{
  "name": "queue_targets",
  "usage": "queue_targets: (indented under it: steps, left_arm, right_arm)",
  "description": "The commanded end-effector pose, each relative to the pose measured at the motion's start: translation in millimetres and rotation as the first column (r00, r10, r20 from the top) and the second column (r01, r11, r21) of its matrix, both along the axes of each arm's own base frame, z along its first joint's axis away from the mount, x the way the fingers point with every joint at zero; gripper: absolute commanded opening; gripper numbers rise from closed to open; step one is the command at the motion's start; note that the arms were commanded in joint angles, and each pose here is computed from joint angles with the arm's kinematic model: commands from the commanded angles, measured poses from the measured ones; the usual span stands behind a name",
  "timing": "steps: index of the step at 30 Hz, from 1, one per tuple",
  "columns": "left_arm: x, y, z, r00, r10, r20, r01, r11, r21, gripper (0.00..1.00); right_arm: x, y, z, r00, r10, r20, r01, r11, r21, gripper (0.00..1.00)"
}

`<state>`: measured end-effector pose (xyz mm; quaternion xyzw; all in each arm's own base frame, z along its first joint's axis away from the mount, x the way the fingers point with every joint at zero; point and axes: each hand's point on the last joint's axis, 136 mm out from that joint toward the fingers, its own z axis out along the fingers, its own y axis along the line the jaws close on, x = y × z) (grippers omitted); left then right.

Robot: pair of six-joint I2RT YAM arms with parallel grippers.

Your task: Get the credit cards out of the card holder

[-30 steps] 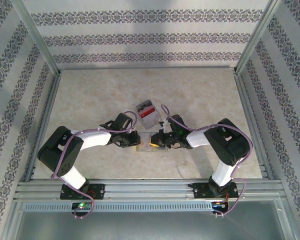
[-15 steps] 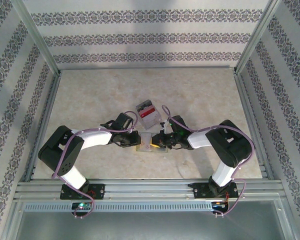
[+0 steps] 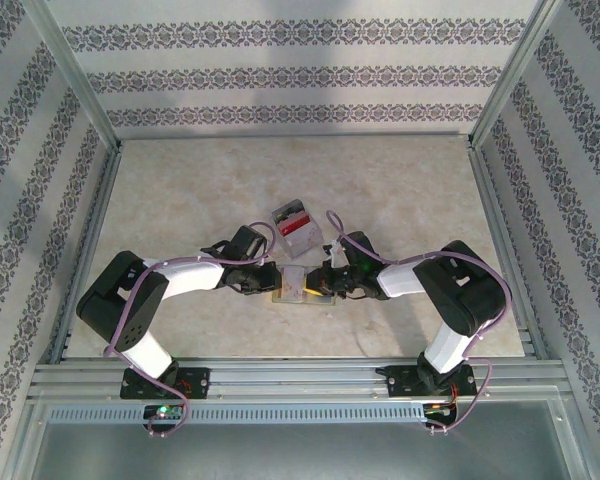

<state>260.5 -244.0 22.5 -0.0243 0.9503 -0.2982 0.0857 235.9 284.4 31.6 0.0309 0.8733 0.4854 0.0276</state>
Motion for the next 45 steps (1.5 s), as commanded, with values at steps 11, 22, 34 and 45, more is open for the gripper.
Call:
queue_targets:
  steps: [11, 22, 34, 45]
  left_arm:
    - [7, -8, 29, 1.0, 0.016, 0.018, -0.014, 0.997, -0.082, 0.18]
    - [9, -14, 16, 1.0, 0.001, -0.004, -0.001, 0.996, -0.095, 0.11]
    - [2, 3, -5, 0.999, 0.013, -0.03, -0.013, 1.0, 0.009, 0.11]
    - [-8, 15, -23, 0.998, 0.026, -0.066, -0.021, 0.997, 0.068, 0.11]
  right_arm:
    - [1, 2, 2, 1.0, 0.015, 0.018, -0.015, 1.0, 0.012, 0.0]
    - [1, 4, 1, 1.0, 0.02, 0.014, -0.02, 1.0, 0.012, 0.0]
    - [1, 4, 2, 1.0, 0.021, 0.015, -0.021, 1.0, 0.011, 0.0]
    - [0, -1, 1, 1.0, 0.014, 0.019, -0.014, 1.0, -0.002, 0.0]
